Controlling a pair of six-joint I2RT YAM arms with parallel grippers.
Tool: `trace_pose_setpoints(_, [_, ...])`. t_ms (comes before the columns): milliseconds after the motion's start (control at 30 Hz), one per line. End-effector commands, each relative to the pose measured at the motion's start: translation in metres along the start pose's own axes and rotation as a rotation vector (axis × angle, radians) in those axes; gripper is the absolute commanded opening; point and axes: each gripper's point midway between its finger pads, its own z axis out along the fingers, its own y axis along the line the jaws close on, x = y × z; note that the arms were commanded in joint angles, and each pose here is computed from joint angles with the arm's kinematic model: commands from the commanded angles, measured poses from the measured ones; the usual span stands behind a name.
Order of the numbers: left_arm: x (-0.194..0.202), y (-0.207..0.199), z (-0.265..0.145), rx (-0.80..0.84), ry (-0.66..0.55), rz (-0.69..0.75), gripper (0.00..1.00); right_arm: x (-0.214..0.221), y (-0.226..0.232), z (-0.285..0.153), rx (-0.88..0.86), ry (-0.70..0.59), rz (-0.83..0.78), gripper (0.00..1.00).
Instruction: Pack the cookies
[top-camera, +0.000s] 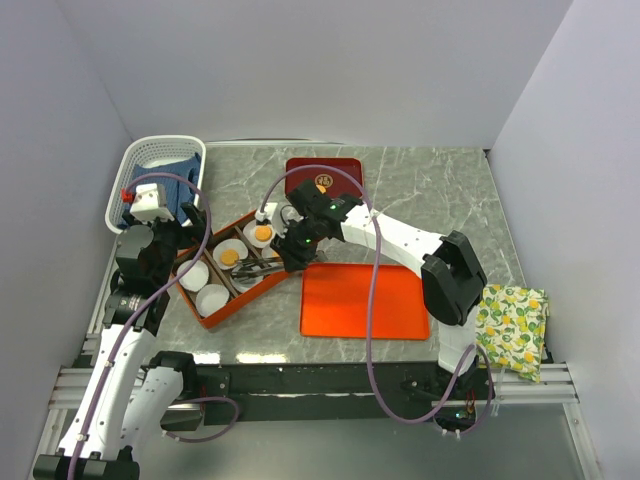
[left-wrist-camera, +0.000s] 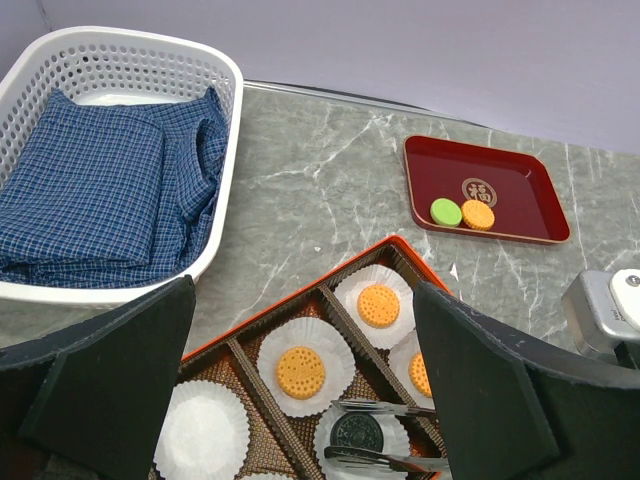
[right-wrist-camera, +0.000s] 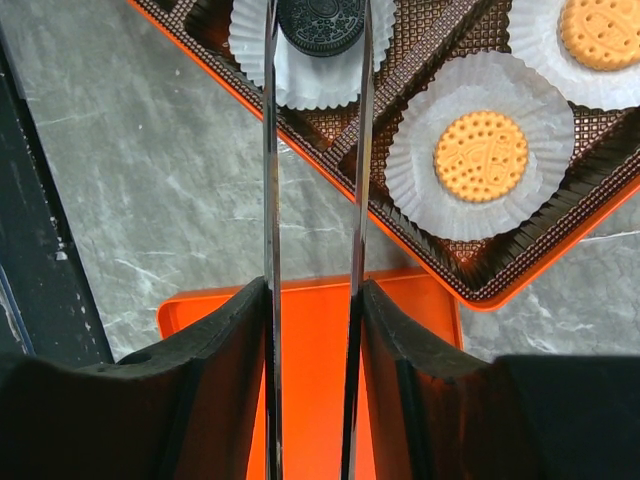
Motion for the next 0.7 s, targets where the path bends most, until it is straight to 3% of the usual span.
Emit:
trace_pose_setpoints(0, [-0.0117,-0.002,0.0005,0.011,-0.047,0.009,0.96,-0.0198,-0.0002,-0.0083,0.009,-0.046,-0.036,0.48])
trace_pose_setpoints(667, [-0.0118,-0.002,0.0002,0.011,-0.047,0.009,0.96,-0.0282,0.0017,-0.0181,0.012,-0.069,-0.052,0.52])
